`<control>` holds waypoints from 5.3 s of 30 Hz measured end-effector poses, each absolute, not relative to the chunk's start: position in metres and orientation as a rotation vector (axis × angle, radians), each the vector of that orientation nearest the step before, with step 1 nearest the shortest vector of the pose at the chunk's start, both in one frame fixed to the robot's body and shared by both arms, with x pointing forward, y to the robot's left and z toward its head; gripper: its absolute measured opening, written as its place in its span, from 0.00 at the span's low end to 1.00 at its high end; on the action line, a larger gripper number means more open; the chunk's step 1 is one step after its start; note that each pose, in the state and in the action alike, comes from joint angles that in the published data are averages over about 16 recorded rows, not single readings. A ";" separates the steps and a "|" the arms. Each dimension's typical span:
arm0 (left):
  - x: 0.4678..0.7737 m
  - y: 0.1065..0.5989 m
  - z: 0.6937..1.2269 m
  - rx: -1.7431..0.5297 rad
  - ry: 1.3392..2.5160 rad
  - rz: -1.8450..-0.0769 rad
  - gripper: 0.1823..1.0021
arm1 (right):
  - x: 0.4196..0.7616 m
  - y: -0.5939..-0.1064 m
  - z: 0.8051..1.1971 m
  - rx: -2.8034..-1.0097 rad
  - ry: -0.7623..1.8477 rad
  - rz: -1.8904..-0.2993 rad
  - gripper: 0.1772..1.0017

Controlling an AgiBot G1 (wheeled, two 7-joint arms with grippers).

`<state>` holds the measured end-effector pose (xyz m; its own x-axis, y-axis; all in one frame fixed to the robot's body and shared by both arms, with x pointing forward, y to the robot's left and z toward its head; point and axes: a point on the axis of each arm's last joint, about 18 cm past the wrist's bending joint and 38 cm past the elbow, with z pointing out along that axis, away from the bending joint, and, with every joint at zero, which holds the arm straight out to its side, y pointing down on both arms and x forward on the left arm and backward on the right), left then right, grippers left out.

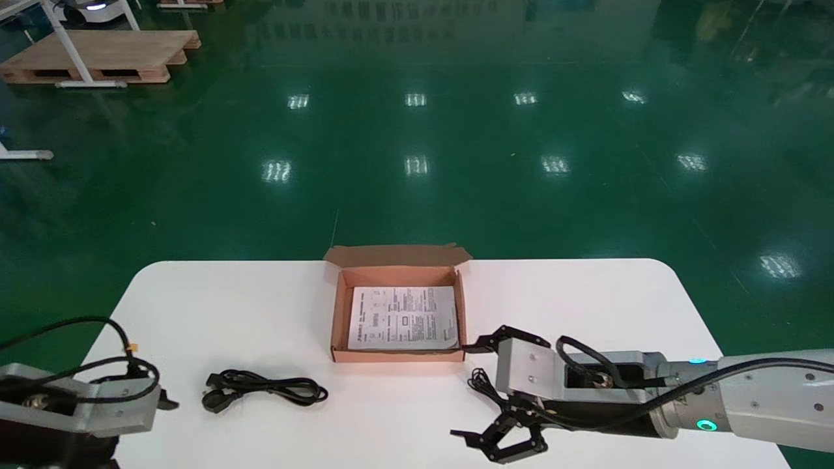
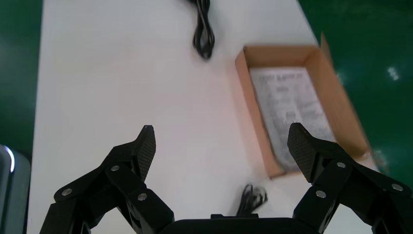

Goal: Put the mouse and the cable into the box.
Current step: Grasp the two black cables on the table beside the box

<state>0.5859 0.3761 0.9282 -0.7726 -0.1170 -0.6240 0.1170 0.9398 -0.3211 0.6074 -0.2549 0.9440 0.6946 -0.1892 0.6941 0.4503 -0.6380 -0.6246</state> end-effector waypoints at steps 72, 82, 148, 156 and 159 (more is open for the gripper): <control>0.728 0.314 0.878 0.134 2.175 -0.245 1.00 | 0.690 -0.240 0.875 -2.293 0.201 -1.163 1.00; 0.729 0.313 0.877 0.134 2.175 -0.244 1.00 | 0.704 -0.239 0.858 -2.315 0.243 -1.195 1.00; 0.729 0.313 0.877 0.134 2.175 -0.245 0.12 | 0.719 -0.238 0.848 -2.333 0.288 -1.237 0.09; 0.730 0.315 0.891 0.141 2.148 -0.242 0.09 | 0.721 -0.242 0.866 -2.295 0.292 -1.275 0.05; 0.729 0.316 0.909 0.148 2.113 -0.249 0.09 | 0.723 -0.248 0.886 -2.255 0.302 -1.315 0.04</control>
<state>0.7294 0.3157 0.9093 -0.5256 0.0064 -0.8507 0.2037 0.9718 -0.1186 0.7229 -0.2483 0.8863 0.5069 -0.4305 0.7468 0.0617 -0.8460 -0.5296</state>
